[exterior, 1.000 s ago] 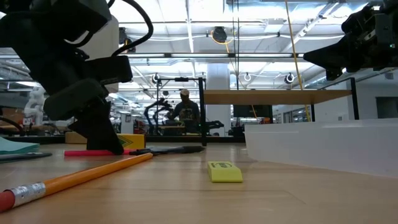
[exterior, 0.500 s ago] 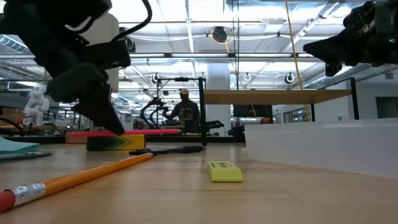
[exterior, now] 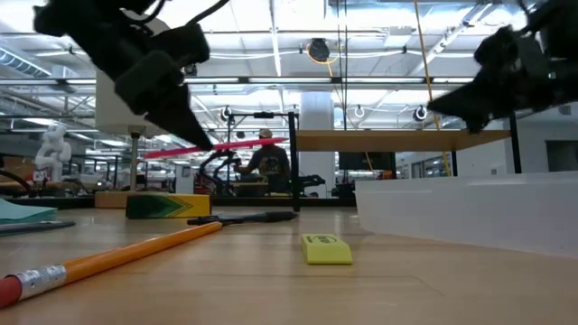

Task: Pack school essentials
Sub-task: Put the pink pencil into the purple supply box

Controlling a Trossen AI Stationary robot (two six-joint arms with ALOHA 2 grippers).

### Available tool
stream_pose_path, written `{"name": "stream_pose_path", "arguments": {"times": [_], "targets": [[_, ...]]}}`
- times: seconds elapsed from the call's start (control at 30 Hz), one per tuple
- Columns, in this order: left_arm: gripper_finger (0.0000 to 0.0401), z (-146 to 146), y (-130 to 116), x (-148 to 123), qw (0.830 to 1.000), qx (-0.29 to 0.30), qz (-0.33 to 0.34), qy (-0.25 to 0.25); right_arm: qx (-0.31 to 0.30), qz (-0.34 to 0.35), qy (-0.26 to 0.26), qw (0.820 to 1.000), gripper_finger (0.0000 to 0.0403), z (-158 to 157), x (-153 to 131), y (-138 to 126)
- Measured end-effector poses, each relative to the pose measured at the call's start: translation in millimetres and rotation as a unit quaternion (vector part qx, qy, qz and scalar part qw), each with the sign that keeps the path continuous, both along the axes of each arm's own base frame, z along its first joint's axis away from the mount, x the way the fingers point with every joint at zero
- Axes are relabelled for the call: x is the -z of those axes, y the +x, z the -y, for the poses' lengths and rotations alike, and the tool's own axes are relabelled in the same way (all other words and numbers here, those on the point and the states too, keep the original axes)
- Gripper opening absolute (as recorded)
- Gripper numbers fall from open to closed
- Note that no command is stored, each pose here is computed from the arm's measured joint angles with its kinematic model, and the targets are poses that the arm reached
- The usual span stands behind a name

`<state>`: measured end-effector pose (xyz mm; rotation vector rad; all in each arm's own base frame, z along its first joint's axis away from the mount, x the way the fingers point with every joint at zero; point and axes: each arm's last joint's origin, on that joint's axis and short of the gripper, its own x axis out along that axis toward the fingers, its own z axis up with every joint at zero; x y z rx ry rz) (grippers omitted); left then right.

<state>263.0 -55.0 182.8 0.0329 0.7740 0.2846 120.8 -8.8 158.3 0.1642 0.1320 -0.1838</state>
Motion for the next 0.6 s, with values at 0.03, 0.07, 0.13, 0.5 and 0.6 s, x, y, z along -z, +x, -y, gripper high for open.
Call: {"name": "stream_pose_path", "arguments": {"times": [0.03,0.07,0.13,0.5,0.6], "targets": [[0.0026,-2.3,2.1,-2.7,1.0,0.006,-0.001,0.006,-0.004,-0.006,0.0,1.0,0.0063,-1.1,-5.7,4.5],[0.0026,-4.5,5.2,-6.4,1.0,0.014,0.0,0.009,-0.007,-0.002,-0.001,1.0,0.0074,-2.2,-13.4,9.2],[0.0026,-8.8,12.3,-14.4,1.0,0.024,0.007,0.018,-0.005,-0.014,-0.003,1.0,0.0098,-5.1,-24.3,19.9],[0.0026,-15.7,30.2,-49.9,0.994,0.083,0.022,0.067,-0.046,-0.099,-0.136,0.985,0.0186,-52.5,-63.2,99.7],[0.0026,-14.1,30.2,-49.8,0.994,0.096,0.021,0.054,-0.048,-0.11,-0.188,0.975,0.0193,-70.4,-69.4,120.4]]}}
